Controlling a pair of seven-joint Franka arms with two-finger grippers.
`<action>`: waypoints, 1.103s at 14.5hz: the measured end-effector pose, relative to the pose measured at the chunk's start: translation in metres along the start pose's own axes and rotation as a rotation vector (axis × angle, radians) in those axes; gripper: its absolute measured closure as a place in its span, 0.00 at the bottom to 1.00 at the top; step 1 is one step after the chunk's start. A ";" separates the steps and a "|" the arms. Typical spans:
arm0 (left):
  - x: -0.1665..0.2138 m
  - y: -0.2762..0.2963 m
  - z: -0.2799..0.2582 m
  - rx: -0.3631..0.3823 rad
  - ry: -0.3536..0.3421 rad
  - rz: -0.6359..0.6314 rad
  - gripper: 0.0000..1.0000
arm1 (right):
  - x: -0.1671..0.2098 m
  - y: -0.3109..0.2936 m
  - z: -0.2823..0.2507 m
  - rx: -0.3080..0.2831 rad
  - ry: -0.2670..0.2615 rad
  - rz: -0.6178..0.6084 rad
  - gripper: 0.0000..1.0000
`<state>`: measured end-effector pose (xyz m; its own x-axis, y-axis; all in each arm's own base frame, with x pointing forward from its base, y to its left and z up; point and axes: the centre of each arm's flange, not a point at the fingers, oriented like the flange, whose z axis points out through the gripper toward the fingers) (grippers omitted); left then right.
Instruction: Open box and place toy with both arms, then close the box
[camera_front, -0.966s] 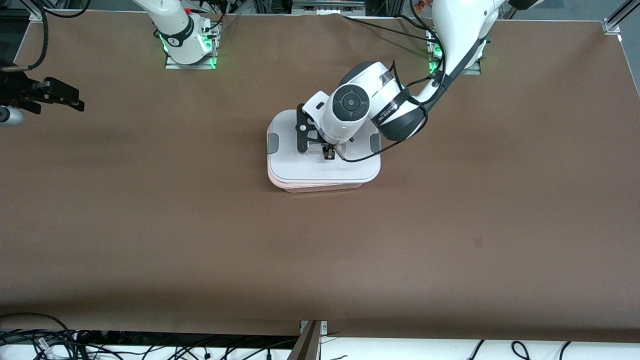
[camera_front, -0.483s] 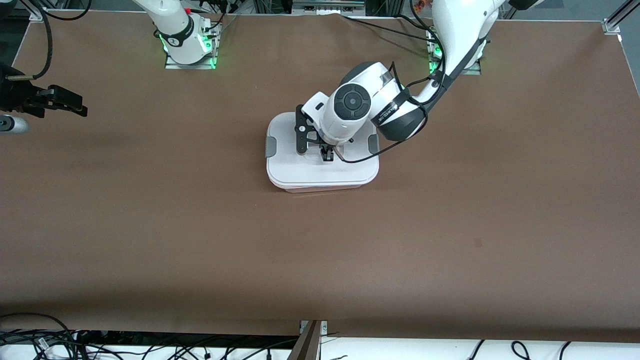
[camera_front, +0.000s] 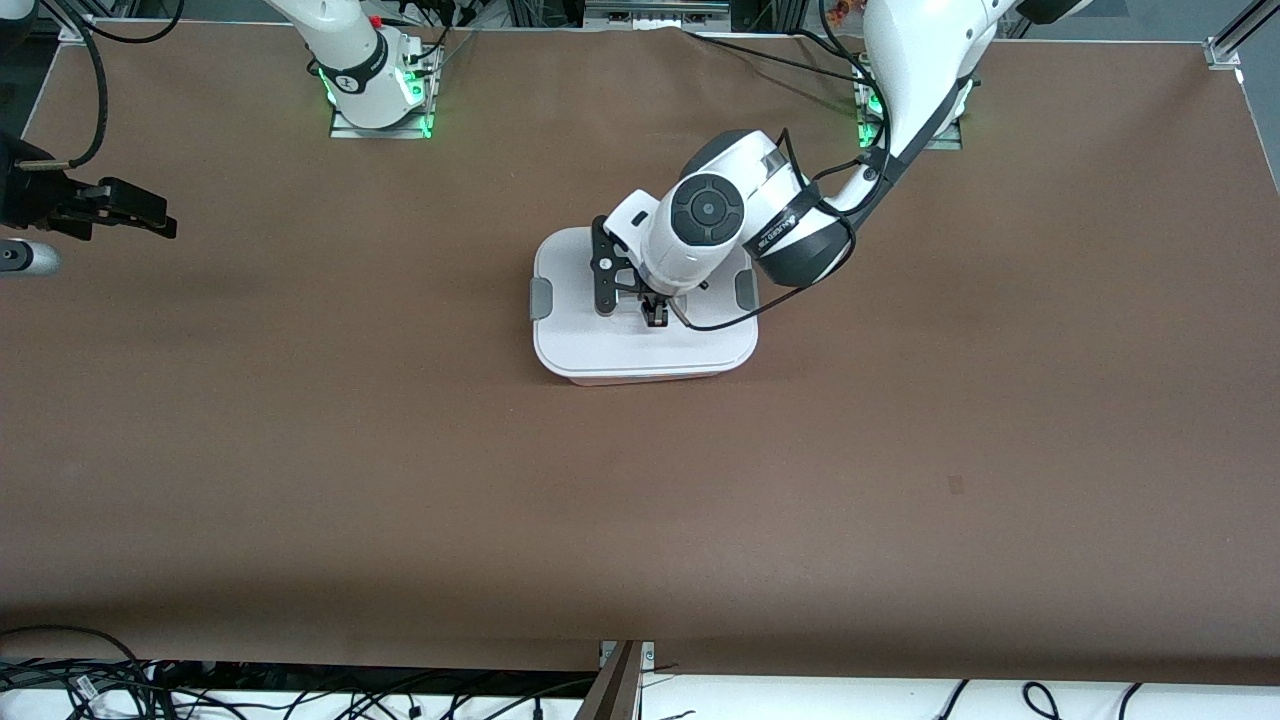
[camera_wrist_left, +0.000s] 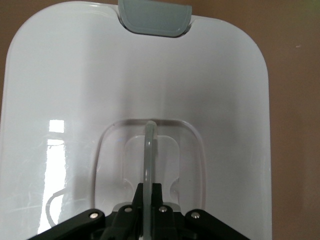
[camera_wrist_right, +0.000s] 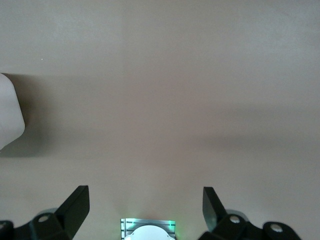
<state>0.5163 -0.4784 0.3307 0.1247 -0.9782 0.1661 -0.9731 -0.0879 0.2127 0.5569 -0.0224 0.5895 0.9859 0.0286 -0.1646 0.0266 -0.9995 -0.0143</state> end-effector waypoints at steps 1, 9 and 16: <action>0.000 0.000 0.000 0.000 0.000 -0.010 0.93 | 0.000 0.000 0.000 0.000 0.000 0.001 0.00; 0.000 0.003 0.002 -0.005 -0.005 -0.046 0.93 | 0.005 0.001 0.004 -0.001 -0.005 0.003 0.00; 0.001 0.009 0.005 -0.012 -0.014 -0.055 0.93 | 0.009 0.001 0.001 -0.002 0.003 0.003 0.00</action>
<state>0.5070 -0.4813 0.3283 0.1748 -0.9745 0.1405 -0.9625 -0.1391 0.2328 0.5652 -0.0236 0.5872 0.9864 0.0253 -0.1621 0.0238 -0.9997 -0.0113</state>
